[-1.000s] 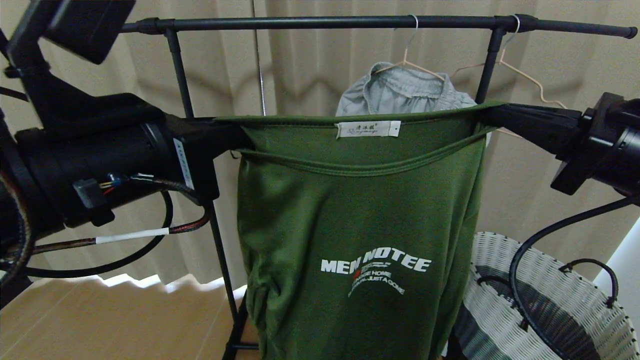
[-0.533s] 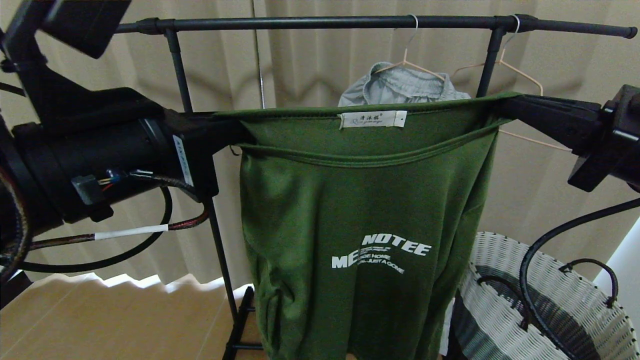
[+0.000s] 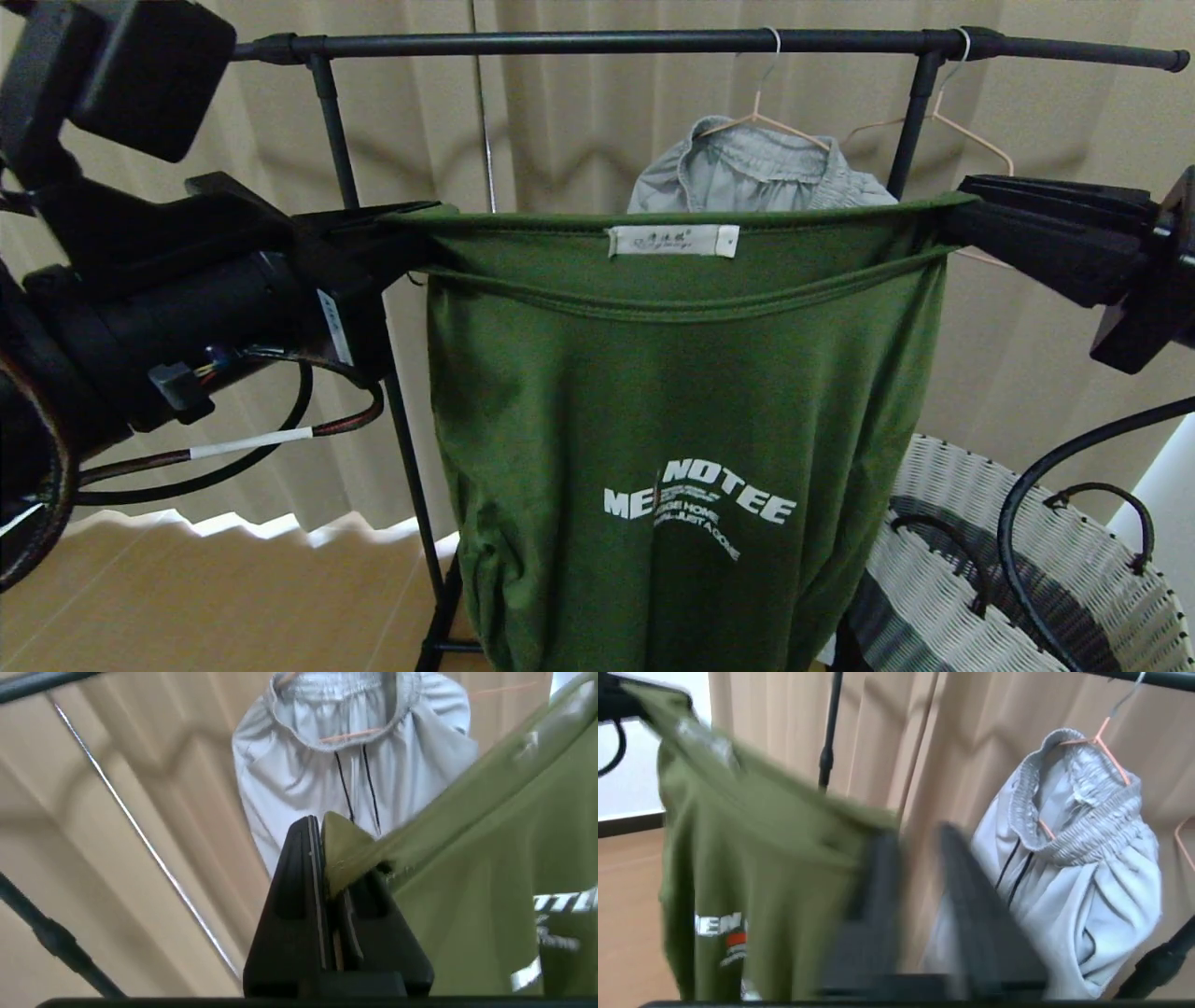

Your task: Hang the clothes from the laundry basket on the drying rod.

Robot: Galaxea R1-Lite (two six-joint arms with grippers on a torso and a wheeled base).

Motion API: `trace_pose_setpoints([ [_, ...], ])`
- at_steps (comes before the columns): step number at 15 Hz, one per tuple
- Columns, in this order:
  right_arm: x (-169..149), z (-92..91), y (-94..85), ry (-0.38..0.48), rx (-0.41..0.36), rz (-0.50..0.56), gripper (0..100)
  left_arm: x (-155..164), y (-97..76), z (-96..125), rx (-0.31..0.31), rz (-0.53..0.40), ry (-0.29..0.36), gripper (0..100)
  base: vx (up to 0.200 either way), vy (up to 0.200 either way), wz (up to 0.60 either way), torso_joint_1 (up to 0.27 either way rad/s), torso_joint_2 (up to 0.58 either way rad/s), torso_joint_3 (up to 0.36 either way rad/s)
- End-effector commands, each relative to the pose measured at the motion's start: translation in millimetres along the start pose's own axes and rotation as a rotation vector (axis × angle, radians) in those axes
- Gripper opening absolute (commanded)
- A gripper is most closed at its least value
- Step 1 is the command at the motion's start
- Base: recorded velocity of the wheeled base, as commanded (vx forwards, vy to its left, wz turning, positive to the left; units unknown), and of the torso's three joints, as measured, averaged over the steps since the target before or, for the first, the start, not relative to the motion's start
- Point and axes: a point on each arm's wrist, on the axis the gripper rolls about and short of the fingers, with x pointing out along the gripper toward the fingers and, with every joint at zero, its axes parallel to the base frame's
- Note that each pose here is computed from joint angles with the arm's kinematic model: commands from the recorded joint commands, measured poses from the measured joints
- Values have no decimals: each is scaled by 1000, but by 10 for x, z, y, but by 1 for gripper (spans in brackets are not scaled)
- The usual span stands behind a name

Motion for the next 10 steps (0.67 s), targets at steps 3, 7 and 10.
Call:
trace_pose_setpoints([
  [3, -107, -175, 57, 47, 16, 12, 100, 35, 26, -65, 0, 18, 26, 0, 0, 0, 0, 0, 0, 0],
  [7, -287, -353, 183, 87, 31, 55, 100, 68, 206, -246, 4, 161, 115, 0, 0, 0, 0, 0, 0, 0],
  [10, -371, -488, 228, 121, 45, 81, 100, 37, 188, -400, -17, 171, 170, 0, 0, 0, 0, 0, 0, 0],
])
